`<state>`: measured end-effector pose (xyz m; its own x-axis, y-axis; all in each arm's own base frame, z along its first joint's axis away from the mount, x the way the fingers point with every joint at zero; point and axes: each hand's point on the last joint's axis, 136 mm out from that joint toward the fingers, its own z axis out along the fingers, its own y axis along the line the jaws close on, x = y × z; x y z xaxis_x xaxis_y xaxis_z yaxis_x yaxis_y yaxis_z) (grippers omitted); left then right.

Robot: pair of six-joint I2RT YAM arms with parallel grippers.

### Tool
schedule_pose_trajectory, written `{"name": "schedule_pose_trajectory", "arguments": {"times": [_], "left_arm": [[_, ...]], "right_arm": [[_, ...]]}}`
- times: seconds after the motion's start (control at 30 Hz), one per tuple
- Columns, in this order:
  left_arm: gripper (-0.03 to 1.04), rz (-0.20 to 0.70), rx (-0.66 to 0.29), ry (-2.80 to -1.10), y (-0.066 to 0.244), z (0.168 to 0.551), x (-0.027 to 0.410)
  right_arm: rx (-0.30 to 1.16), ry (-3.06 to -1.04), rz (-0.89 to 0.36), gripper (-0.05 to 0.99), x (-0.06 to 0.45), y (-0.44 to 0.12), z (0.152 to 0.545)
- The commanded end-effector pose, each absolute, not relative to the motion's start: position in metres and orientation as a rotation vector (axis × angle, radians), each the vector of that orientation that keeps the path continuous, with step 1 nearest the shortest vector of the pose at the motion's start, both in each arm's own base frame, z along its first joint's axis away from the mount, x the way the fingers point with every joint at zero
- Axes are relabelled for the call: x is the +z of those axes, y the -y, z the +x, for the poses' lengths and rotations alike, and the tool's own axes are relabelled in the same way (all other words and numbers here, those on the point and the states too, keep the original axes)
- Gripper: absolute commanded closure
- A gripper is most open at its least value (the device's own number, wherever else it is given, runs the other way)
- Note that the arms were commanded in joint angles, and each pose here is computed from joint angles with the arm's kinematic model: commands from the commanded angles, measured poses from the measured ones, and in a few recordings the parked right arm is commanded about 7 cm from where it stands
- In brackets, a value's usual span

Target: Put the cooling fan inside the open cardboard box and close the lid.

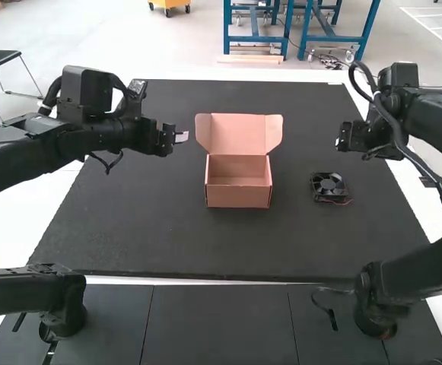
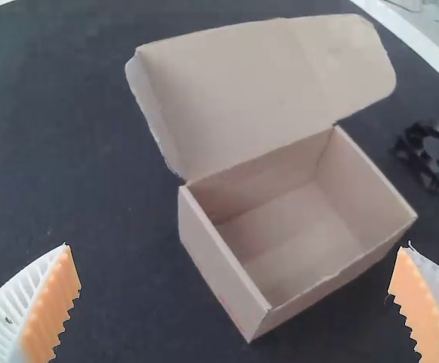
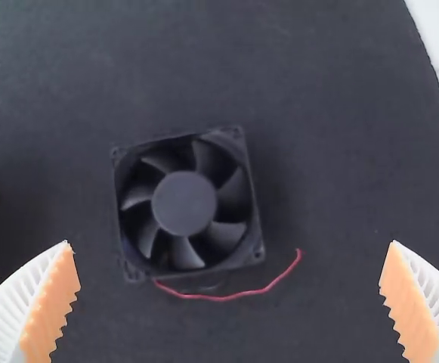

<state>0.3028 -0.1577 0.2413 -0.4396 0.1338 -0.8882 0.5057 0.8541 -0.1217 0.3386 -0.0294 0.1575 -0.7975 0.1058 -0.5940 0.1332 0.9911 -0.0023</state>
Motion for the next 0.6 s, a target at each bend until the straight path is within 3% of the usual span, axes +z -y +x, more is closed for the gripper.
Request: {"name": "schedule_pose_trajectory", "arguments": {"times": [0.0,0.27,0.57], "left_arm": [[0.04,0.489,-0.432,-1.950,0.157,0.303,0.264],[0.04,0.572,-0.320,-1.934,0.149,0.303,0.260],[0.04,0.606,-0.297,-1.914,0.150,0.303,0.260]], "right_arm": [[-0.125,-2.515,0.108,0.03,0.160,0.044,0.349],[-0.170,-2.620,0.035,0.03,0.139,0.069,0.357],[-0.082,-2.736,-0.020,0.03,0.104,0.063,0.358]]}}
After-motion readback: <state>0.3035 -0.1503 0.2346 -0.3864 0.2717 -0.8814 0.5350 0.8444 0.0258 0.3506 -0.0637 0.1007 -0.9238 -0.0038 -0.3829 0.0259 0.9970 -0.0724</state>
